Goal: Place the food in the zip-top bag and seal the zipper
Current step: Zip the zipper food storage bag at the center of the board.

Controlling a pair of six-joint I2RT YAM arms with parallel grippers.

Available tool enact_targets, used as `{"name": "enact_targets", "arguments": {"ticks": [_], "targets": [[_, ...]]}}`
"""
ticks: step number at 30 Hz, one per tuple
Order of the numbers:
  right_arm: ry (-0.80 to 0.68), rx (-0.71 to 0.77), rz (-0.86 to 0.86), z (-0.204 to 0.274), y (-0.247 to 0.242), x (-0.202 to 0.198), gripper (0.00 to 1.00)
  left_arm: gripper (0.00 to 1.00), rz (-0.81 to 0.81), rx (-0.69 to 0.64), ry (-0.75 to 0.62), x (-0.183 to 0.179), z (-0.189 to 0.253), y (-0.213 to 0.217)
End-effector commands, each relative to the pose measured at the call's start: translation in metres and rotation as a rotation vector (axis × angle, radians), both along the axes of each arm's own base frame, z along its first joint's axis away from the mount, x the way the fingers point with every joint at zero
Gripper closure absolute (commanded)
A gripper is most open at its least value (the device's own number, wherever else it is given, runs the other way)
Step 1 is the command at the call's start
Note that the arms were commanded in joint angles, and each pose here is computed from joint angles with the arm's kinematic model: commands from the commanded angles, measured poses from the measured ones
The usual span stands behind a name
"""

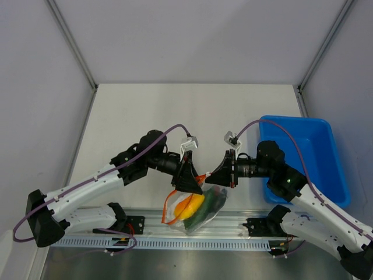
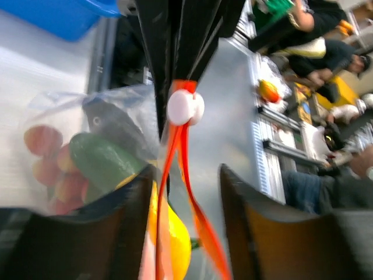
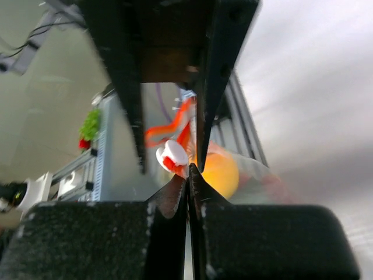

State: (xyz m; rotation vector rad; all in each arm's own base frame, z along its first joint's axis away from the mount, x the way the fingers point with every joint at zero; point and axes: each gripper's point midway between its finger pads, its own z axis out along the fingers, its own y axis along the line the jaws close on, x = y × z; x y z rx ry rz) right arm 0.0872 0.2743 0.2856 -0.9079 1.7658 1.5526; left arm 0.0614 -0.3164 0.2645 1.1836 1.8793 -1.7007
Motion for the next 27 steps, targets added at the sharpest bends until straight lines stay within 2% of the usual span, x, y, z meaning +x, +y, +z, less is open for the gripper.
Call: {"name": "enact_targets", "arguments": {"ticks": [1,6,10,15,20,24,27], "targets": [[0.002,-0.013,-0.203,-0.005,-0.004,0.026,1.00,0.45,0.151,-0.010,-0.094,0.025,0.005,-0.001],[0.126,-0.030,-0.269,-0.030,-0.005,0.027,1.00,0.30,0.336,0.017,-0.169,0.055,-0.002,0.003],[0.182,-0.048,-0.287,-0.038,0.001,0.022,1.00,0.32,0.413,-0.050,-0.232,0.065,0.014,0.006],[0.181,-0.015,-0.273,-0.017,0.010,0.012,1.00,0.33,0.436,-0.143,-0.318,0.065,0.036,0.006],[0.177,-0.019,-0.274,-0.004,0.017,0.009,1.00,0.41,0.401,-0.145,-0.346,0.062,0.040,-0.005],[0.186,-0.010,-0.290,-0.003,0.019,0.010,1.00,0.59,0.371,-0.151,-0.348,0.057,0.039,-0.009],[0.188,0.002,-0.303,-0.001,0.017,0.011,1.00,0.66,0.352,-0.163,-0.347,0.053,0.039,-0.009]]}}
